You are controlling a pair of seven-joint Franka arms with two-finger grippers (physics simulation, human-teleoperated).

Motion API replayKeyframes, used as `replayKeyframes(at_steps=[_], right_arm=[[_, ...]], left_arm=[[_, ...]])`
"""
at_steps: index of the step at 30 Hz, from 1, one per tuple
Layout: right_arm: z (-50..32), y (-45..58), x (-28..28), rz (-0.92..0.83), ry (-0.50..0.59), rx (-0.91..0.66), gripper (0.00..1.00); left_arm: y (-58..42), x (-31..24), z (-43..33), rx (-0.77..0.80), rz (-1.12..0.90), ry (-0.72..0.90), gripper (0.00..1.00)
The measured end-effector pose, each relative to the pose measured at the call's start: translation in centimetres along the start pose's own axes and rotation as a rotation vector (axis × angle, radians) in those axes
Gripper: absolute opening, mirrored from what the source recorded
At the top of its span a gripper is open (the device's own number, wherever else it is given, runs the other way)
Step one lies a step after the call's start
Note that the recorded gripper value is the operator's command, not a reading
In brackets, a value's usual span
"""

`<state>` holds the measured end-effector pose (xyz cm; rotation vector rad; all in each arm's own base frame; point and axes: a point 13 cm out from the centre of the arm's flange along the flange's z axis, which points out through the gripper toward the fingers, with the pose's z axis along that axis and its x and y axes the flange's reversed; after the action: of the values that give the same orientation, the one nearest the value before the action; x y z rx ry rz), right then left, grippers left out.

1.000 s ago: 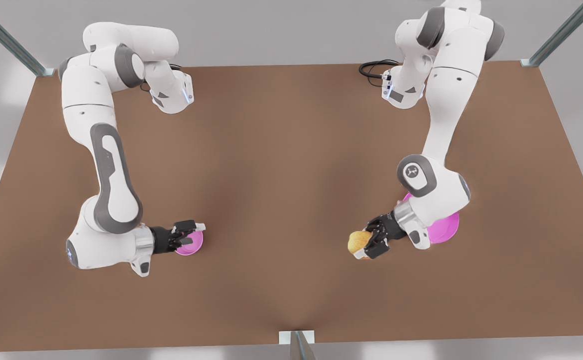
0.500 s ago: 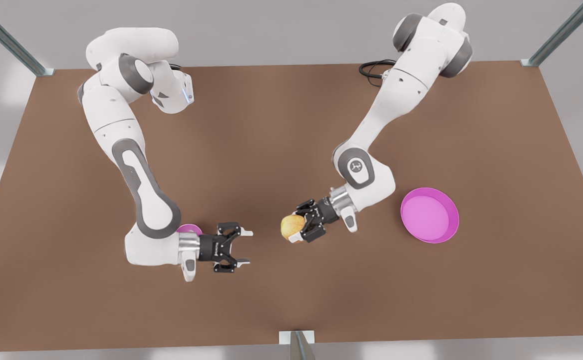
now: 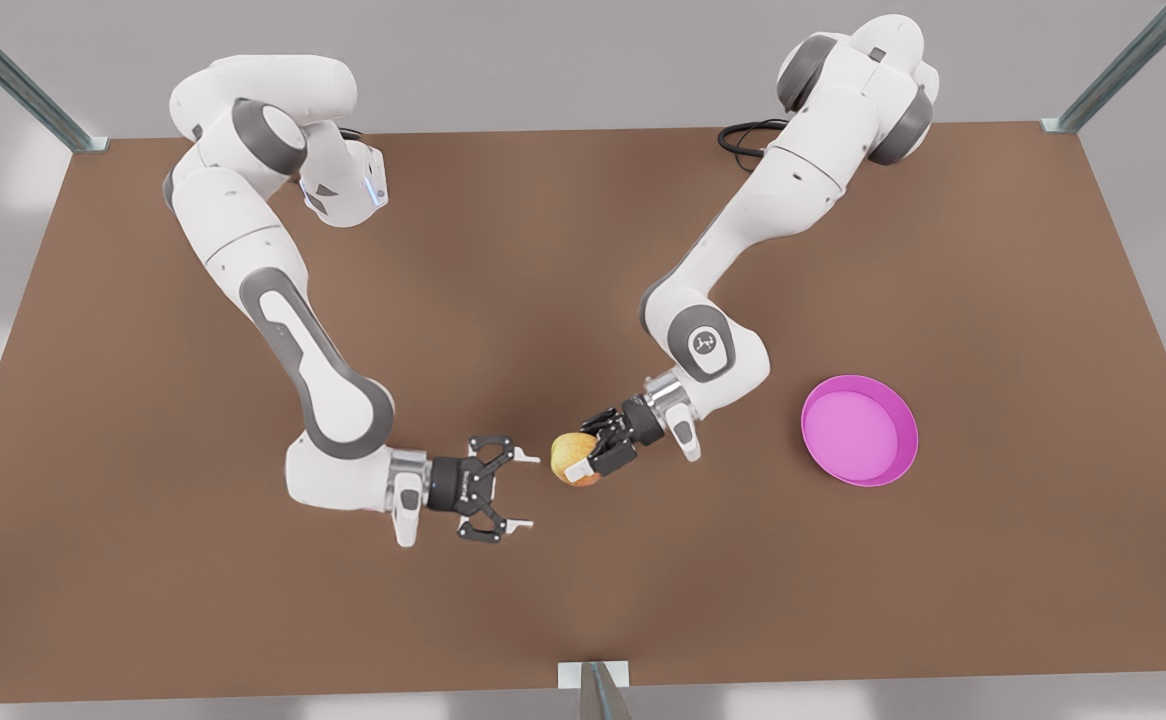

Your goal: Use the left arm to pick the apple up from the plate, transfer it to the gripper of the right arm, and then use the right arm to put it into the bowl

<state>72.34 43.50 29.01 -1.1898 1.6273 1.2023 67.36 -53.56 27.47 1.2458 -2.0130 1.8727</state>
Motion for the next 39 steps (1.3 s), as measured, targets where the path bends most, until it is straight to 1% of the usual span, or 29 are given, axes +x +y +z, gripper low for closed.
replayKeyframes(at_steps=[5, 9, 14, 29, 39], right_arm=[[-0.4, 1.1, -1.1, -0.046, -0.028, -0.005, 1.0], [-1.2, 1.7, -1.2, -0.077, -0.028, -0.006, 1.0], [0.0, 3.1, -1.1, -0.1, -0.035, -0.024, 1.0], [2.5, 3.4, 1.4, -0.098, -0.037, 0.009, 1.0], [2.9, 4.0, 1.0, -0.117, -0.044, 0.009, 1.0]], left_arm=[[0.4, 0.3, 0.3, 0.01, 0.058, 0.001, 0.93], [0.4, 0.1, 0.2, 0.014, 0.109, -0.002, 0.93], [0.7, -0.1, 0.3, 0.013, 0.166, -0.003, 0.93], [0.6, -0.1, 0.3, 0.017, 0.277, -0.005, 0.93], [0.7, -0.5, 0.3, 0.017, 0.312, -0.009, 0.93]])
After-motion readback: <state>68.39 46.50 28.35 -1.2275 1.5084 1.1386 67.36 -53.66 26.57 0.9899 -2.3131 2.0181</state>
